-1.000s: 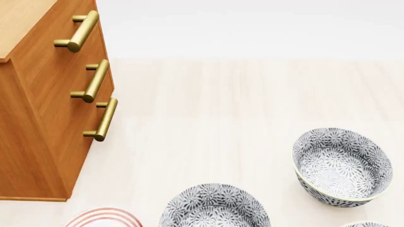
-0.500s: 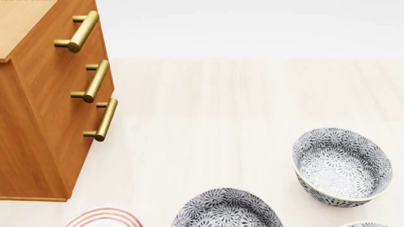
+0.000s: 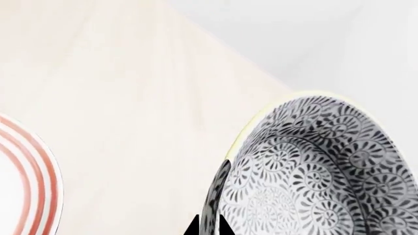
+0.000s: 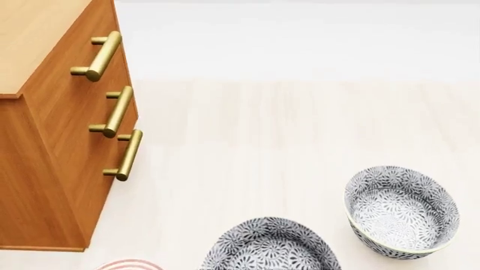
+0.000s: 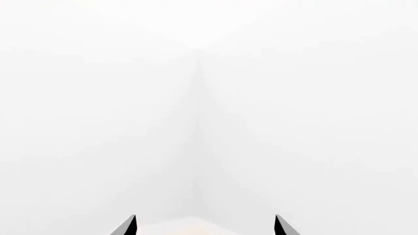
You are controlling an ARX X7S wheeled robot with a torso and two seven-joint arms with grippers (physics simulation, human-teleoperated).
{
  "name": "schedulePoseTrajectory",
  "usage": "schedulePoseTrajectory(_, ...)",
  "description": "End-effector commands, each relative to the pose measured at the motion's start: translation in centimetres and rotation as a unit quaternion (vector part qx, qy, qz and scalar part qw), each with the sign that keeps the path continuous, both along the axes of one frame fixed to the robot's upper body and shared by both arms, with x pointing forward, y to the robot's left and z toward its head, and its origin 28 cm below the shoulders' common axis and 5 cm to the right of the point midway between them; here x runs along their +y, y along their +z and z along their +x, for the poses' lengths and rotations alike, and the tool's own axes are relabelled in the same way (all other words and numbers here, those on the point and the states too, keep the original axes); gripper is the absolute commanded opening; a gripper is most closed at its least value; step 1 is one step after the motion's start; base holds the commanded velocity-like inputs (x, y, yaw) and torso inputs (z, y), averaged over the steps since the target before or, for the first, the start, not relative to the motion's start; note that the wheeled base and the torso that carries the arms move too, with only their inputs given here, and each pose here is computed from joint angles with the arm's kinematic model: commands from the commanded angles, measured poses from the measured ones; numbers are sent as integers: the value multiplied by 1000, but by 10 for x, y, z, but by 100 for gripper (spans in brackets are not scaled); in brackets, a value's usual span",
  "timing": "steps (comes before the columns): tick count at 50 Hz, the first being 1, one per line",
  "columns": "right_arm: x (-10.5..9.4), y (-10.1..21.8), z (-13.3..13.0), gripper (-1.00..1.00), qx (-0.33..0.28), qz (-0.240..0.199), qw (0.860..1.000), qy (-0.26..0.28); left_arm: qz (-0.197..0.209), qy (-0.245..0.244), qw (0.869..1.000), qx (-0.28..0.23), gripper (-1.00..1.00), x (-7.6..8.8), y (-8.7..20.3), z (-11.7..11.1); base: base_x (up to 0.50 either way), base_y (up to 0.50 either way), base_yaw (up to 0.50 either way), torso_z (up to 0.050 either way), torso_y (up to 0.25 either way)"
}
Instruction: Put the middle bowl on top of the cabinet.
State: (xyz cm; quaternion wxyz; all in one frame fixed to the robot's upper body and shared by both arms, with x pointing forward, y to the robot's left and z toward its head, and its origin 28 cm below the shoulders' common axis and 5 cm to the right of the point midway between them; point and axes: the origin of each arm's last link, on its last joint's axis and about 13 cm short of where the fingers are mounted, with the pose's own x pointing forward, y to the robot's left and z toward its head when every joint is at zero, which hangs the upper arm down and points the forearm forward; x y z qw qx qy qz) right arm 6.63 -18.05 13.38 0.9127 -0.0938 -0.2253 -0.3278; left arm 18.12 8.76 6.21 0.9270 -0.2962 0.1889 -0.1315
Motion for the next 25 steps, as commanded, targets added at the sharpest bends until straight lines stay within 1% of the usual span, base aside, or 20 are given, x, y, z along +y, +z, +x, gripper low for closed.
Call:
schedulePoseTrajectory(1, 0, 0, 0, 100, -1, 0, 1000, 0, -11, -3, 1000, -13, -100, -1, 7, 1, 0, 0, 0, 39, 201)
schedulePoseTrajectory(25, 1, 1, 0, 100, -5, 1, 1000, -2, -17, 1, 998, -54, -100, 6, 25, 0, 0, 0, 0, 39, 201)
